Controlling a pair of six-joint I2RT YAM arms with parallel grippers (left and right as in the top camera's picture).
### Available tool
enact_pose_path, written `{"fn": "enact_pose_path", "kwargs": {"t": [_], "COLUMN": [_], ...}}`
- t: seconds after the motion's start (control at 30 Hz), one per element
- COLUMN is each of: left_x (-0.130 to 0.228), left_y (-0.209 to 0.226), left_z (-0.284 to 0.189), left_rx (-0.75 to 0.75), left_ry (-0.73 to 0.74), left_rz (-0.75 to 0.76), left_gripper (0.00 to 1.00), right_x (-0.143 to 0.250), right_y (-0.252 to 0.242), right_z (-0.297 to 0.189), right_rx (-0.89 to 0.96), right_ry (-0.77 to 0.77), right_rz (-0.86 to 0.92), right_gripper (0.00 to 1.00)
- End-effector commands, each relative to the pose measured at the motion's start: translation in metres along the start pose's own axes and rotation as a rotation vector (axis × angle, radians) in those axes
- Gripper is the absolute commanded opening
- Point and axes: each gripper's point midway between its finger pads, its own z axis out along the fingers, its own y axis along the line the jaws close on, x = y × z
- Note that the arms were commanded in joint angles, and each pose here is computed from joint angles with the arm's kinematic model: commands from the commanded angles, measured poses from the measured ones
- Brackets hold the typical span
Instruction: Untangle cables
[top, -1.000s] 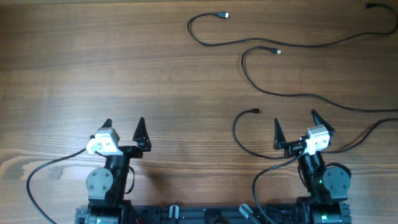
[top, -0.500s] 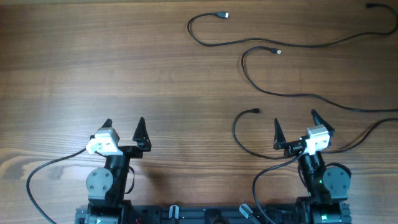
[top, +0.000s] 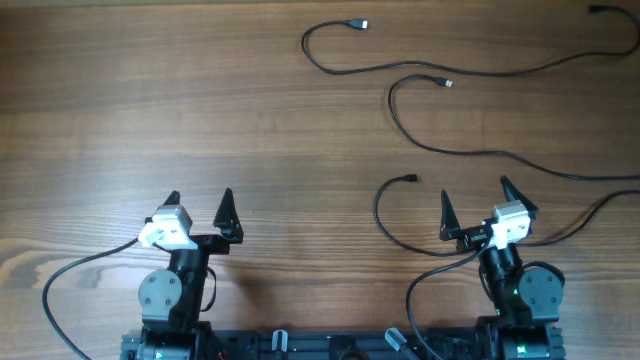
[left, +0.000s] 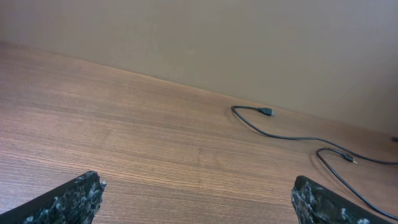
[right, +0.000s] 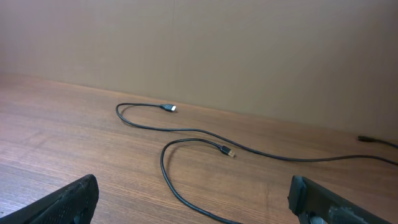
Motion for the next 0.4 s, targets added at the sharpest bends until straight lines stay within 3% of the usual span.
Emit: {"fn": "enact_pose_path", "kwargs": {"t": [0.0, 0.37], "left_x": [0.0007, 0.0007], "left_y": [-0.0013, -0.0013], "left_z": [-0.0001, -0.0001], "left_rx": [0.007, 0.007], "left_ry": [-0.003, -0.003], "left_rz": [-0.009, -0.009], "left_gripper": [1.00, 1.00], "right_x": [-0.0026, -0.0026], "right_y": [-0.0056, -0.0056], "right_z": [-0.0010, -0.0010], "right_rx": [0.031, 0.031], "right_ry": [-0.012, -0.012], "right_rz": [-0.005, -0.005], "right_gripper": [0.99, 1.00]}}
